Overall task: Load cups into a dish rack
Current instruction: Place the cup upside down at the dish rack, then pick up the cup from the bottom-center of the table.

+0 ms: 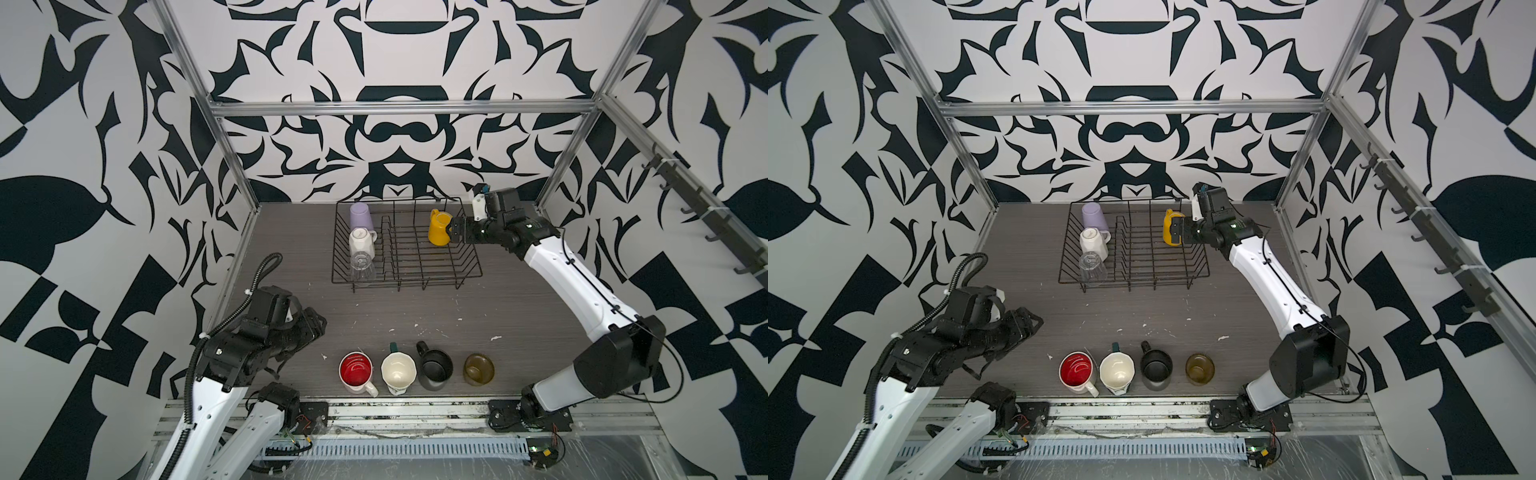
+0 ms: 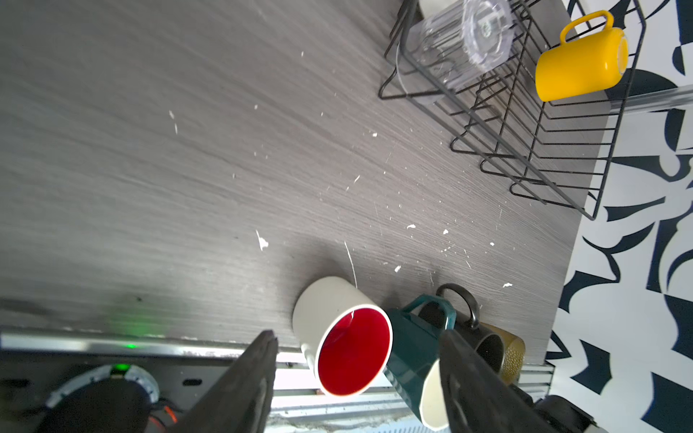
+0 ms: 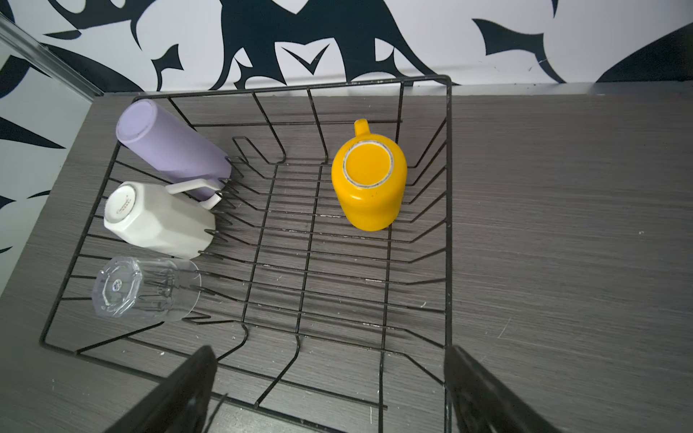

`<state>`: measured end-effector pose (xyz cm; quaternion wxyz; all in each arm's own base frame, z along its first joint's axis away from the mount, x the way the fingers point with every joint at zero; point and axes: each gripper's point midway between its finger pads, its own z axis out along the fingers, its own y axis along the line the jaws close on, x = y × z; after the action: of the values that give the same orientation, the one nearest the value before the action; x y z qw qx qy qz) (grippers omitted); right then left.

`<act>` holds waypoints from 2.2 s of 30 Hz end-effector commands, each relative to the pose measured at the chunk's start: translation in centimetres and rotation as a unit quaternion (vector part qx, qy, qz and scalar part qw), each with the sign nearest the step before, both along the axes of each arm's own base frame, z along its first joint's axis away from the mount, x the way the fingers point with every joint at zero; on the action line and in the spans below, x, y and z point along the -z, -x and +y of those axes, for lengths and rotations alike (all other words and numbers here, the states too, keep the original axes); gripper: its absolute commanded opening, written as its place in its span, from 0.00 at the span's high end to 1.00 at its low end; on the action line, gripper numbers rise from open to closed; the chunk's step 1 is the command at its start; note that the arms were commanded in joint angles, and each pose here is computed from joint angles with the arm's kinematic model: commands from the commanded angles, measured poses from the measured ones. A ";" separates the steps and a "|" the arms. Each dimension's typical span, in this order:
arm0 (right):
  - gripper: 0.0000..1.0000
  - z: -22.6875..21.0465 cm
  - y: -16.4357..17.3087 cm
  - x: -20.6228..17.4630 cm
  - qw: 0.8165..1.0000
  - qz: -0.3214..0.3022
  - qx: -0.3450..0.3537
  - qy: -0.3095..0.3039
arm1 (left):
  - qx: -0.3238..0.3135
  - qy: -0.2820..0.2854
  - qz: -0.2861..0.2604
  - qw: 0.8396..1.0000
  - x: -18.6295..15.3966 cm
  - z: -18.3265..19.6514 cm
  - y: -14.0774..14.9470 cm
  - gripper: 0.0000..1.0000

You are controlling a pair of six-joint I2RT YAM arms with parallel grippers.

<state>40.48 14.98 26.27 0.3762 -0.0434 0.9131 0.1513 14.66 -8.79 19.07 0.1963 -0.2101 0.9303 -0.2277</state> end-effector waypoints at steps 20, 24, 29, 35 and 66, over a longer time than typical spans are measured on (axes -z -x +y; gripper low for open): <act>0.04 -0.6 2.0 -0.5 1.000 -0.014 0.007 -0.018 | 0.075 -0.098 0.105 0.987 7.5 -4.4 3.7 0.28; 0.04 -0.7 2.2 -0.3 1.000 -0.013 0.008 -0.018 | 0.092 -0.123 0.120 0.981 8.7 -4.3 4.5 0.31; 0.04 -0.6 2.3 -0.4 1.000 -0.014 0.007 -0.019 | 0.106 -0.144 0.134 0.975 9.5 -3.9 5.0 0.36; 0.04 -0.7 2.4 -0.3 1.000 -0.013 0.008 -0.021 | 0.105 -0.141 0.146 0.974 11.3 -4.1 5.3 0.45; 0.04 -0.2 2.7 -0.2 0.999 -0.017 -0.007 -0.027 | 0.068 -0.184 0.109 0.975 11.1 -3.4 3.1 1.00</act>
<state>37.69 14.42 25.34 0.3725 -0.0369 0.9125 0.1652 11.09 -13.35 6.31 0.0889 -0.1174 0.9874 -0.0579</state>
